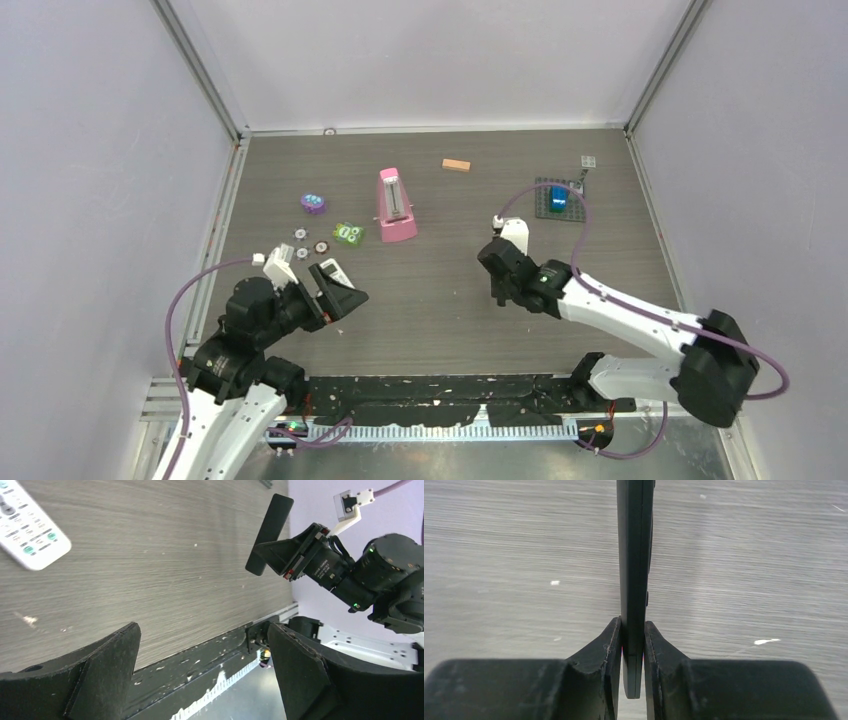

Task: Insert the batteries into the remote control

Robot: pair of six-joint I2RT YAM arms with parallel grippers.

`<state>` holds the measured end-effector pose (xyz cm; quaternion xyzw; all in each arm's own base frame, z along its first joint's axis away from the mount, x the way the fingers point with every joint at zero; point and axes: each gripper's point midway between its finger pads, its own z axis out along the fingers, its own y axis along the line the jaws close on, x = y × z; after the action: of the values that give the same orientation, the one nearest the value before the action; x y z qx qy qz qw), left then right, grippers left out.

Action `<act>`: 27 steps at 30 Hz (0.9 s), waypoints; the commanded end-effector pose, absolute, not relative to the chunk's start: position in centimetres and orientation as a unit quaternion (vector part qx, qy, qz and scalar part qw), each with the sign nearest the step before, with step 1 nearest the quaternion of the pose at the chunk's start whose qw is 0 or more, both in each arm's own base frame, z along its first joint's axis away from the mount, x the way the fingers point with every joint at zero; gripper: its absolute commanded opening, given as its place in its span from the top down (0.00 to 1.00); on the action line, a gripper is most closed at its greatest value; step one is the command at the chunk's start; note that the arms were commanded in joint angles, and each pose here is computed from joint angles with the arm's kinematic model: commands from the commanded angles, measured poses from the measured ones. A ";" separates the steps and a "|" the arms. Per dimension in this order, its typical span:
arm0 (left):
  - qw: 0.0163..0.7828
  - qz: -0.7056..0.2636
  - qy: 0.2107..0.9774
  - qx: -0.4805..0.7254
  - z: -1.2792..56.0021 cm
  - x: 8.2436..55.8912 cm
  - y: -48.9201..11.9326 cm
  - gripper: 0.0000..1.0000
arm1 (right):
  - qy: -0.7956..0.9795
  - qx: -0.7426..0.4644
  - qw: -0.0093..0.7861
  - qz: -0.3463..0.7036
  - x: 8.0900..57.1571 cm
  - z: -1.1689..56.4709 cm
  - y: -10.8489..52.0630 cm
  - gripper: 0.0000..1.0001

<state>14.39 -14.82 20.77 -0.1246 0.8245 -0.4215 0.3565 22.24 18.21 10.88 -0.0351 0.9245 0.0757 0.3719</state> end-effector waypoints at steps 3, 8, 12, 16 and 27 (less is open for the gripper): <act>0.373 -0.374 0.839 -0.132 20.5 13.7 -12.9 0.00 | 0.931 -0.074 0.353 -0.060 25.6 8.4 16.6 0.94; 0.373 -0.351 0.848 -0.135 20.7 13.2 -12.1 0.00 | 0.935 -0.089 0.339 -0.056 28.1 7.7 20.3 0.95; 0.359 -0.315 0.866 -0.151 20.1 12.7 -10.9 0.00 | 0.932 -0.108 0.342 -0.048 29.2 7.7 23.6 0.95; 0.347 -0.279 0.877 -0.181 19.6 12.2 -9.6 0.00 | 0.933 -0.129 0.333 -0.039 29.5 7.1 26.7 0.94; 0.357 -0.247 0.882 -0.183 19.8 11.3 -8.0 0.00 | 0.941 -0.160 0.291 -0.059 28.5 2.6 29.0 0.89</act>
<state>11.43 -8.74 18.82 -0.1959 0.8849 -0.2581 0.3346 28.35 27.83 2.30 -0.1608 0.9417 -0.0692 0.2874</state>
